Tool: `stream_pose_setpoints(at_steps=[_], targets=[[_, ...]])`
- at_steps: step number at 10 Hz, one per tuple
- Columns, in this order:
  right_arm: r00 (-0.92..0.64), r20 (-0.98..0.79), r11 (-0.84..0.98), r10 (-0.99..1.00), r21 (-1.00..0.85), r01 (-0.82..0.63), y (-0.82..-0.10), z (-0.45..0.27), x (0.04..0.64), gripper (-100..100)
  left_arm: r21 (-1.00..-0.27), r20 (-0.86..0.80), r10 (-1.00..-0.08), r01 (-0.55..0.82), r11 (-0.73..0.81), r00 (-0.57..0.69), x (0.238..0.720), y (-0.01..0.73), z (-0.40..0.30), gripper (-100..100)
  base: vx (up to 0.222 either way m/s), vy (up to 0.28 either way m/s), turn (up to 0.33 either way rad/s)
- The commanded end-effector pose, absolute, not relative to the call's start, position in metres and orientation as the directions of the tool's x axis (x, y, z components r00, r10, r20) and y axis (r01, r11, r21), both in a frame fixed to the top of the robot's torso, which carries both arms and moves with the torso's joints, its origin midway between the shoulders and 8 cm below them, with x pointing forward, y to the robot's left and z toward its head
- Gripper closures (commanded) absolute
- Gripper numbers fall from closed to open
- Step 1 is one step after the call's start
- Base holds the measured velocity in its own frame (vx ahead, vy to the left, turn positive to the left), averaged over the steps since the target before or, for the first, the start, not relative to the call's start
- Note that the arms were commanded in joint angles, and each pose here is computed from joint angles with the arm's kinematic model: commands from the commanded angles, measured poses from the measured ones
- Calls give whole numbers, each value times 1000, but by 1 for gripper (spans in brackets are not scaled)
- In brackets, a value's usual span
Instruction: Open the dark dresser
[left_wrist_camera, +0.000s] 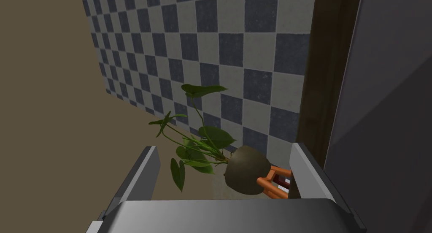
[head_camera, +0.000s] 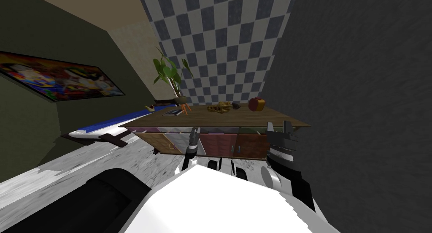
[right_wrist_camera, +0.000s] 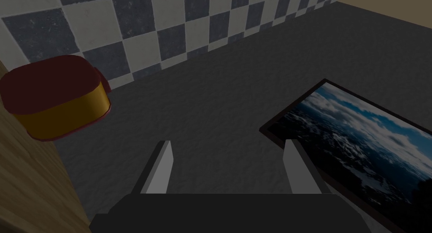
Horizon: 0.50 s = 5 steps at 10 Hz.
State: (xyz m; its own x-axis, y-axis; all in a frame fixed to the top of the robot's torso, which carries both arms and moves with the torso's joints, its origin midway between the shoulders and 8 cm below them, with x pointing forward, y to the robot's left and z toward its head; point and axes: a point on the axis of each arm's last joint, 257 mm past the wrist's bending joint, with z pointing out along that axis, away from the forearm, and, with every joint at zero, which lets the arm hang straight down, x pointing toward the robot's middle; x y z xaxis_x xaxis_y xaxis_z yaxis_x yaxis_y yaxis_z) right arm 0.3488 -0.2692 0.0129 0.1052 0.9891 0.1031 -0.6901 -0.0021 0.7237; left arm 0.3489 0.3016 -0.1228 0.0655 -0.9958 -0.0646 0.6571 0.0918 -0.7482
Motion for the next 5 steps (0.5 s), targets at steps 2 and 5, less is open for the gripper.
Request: stream_pose_setpoints(at_steps=[2,5], targets=[[105,103,-2,989,724,-690,-269,13,349,0,-770,-63,-996,631,93,70,345,305,-150,-100,10,-46,4],[105,103,-2,989,724,-690,-269,13,349,0,-778,-62,-995,621,93,72,343,306,-161,-100,6,-41,-11]])
